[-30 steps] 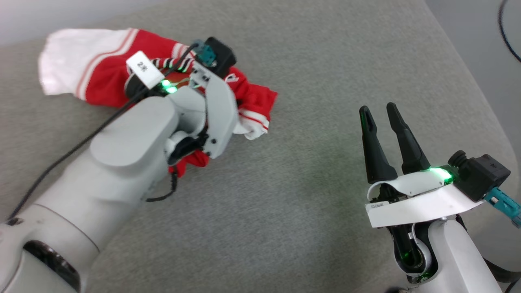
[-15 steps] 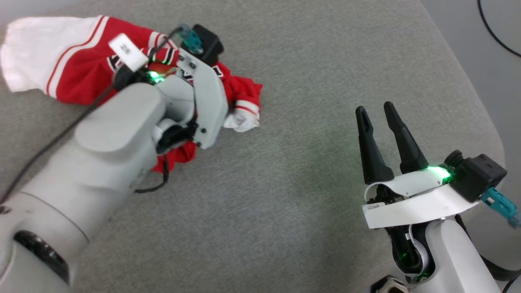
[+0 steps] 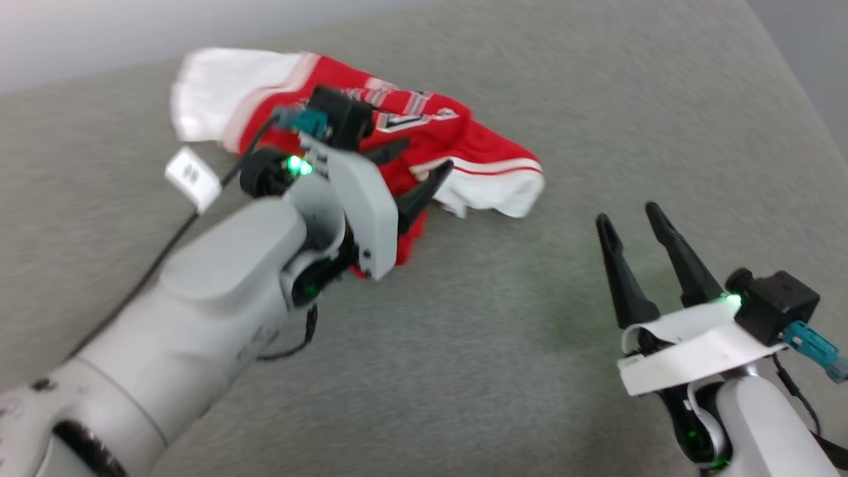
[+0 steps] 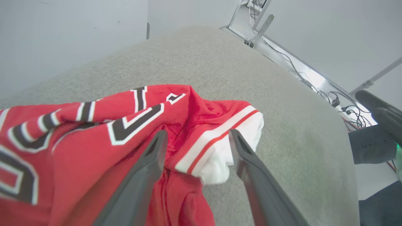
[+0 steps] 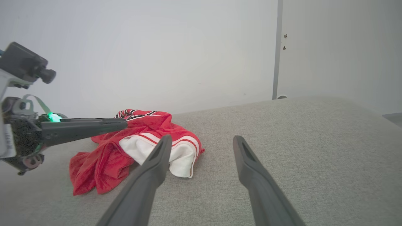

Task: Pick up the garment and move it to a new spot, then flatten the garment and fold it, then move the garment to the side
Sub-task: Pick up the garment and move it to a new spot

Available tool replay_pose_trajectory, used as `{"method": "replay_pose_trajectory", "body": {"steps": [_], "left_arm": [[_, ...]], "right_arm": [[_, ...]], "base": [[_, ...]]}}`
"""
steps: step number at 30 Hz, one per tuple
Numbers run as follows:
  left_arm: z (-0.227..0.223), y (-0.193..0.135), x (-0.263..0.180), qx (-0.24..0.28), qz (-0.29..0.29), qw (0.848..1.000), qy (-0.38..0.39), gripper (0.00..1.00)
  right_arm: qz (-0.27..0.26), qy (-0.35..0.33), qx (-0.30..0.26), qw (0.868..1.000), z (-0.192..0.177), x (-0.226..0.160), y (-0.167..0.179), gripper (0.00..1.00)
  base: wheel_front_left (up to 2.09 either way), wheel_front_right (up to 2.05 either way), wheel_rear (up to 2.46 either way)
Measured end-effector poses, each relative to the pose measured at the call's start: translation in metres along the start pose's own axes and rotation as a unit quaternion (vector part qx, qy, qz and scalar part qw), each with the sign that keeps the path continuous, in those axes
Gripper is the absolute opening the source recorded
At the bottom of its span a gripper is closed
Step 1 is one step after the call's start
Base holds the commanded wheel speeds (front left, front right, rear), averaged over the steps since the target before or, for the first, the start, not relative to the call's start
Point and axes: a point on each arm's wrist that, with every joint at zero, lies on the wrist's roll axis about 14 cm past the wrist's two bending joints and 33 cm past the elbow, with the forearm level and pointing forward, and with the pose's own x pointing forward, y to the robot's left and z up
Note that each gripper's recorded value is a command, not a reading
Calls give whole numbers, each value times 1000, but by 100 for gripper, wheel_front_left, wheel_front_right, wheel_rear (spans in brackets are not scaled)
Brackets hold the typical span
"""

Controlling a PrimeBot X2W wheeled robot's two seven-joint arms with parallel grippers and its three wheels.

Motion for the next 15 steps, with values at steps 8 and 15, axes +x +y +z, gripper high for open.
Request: {"method": "replay_pose_trajectory", "body": {"steps": [8,15], "left_arm": [[-28,37,-85,-46,109,991,-65,100],[-59,57,-155,-123,209,964,-107,100]], "right_arm": [[47,18,-10,999,-9,-1,20,100],[65,37,-12,997,-21,-5,24,100]], "base": [[0,0,0],[0,0,0]]}}
